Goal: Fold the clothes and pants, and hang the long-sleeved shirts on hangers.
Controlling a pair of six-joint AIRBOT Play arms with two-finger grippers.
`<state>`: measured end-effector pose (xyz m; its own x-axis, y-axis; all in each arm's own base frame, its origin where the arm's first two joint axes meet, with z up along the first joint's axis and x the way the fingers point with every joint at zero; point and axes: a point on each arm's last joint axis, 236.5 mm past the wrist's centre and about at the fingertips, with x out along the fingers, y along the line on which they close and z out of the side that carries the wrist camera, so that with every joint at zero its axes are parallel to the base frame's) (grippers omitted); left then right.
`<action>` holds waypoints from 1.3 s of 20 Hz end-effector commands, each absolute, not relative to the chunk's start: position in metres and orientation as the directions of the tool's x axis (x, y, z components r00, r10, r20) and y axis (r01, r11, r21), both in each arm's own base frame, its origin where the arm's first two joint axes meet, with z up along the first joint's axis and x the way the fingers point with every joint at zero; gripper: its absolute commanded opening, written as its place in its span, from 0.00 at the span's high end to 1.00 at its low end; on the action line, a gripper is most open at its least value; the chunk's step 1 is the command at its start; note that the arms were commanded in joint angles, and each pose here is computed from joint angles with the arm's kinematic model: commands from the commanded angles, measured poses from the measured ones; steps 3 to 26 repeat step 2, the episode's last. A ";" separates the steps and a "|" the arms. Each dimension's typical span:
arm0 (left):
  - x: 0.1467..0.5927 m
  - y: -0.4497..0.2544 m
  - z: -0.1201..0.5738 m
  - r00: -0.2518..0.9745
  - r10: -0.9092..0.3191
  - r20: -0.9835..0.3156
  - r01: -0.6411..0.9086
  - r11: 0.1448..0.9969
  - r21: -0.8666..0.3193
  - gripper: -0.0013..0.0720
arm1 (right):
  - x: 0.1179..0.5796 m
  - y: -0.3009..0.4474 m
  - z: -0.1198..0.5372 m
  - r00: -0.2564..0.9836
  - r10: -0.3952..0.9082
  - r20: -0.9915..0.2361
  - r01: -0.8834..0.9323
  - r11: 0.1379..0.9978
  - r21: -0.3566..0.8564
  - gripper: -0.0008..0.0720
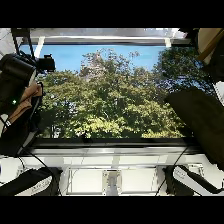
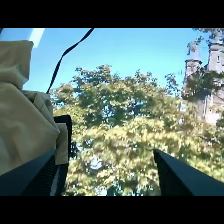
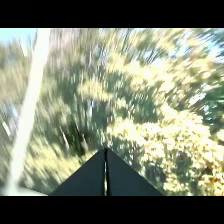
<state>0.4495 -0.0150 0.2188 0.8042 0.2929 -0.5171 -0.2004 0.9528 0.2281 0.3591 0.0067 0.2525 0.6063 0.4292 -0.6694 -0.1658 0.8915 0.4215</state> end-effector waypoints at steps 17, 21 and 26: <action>0.449 -0.014 0.218 0.802 0.295 -0.519 -0.202 0.952 0.230 0.03 | 0.350 0.068 0.233 0.495 0.430 -0.755 -0.330 0.897 0.295 0.97; 0.449 -0.014 0.218 0.802 0.295 -0.519 -0.202 0.952 0.230 0.03 | 0.350 0.068 0.233 0.495 0.430 -0.755 -0.330 0.897 0.295 0.97; 0.449 -0.014 0.218 0.802 0.295 -0.519 -0.202 0.952 0.230 0.03 | 0.350 0.068 0.233 0.495 0.430 -0.755 -0.330 0.897 0.295 0.97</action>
